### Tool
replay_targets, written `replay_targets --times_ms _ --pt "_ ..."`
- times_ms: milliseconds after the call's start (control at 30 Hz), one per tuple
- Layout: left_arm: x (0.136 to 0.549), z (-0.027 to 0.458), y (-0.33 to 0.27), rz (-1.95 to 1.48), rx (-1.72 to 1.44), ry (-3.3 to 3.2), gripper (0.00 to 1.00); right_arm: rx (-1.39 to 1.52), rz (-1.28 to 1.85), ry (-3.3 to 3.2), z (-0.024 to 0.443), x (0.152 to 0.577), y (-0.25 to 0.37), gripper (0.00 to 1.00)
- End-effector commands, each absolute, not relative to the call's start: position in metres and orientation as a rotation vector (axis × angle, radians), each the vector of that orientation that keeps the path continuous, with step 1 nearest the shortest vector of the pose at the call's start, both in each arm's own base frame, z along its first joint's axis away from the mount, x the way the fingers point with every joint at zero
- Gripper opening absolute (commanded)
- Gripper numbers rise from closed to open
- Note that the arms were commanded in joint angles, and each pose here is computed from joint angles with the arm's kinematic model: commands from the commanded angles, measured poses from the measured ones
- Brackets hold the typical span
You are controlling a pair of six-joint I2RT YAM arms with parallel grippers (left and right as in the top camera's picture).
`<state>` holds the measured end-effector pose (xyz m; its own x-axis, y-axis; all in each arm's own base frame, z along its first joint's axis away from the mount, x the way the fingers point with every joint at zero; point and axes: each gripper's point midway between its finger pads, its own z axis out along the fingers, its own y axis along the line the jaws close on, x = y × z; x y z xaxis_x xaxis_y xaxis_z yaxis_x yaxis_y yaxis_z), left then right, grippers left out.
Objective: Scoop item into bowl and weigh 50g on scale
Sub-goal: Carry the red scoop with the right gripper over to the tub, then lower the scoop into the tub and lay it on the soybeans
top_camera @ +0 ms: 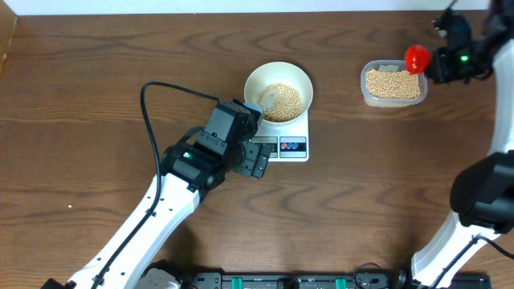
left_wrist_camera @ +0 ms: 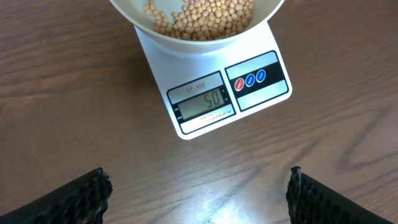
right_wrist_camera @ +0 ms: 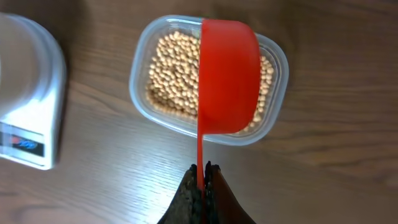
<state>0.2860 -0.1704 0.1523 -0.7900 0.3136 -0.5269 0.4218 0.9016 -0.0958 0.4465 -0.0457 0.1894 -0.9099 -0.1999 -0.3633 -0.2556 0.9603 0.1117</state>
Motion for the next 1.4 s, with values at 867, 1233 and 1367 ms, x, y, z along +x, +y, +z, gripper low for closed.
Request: replay_targets --times_ms 867,1233,1367 --pt "0.287 0.155 -0.167 -0.263 0.522 2.542 0.92 -0.322 -0.362 2.781 0.205 0.449 -0.019 0.01" --pt "0.287 0.155 -0.167 -0.263 0.522 2.542 0.92 0.223 0.547 2.712 0.197 0.457 -0.009 0.01" --pt "0.287 0.155 -0.167 -0.263 0.522 2.542 0.93 0.322 0.629 2.731 0.175 0.453 -0.012 0.01"
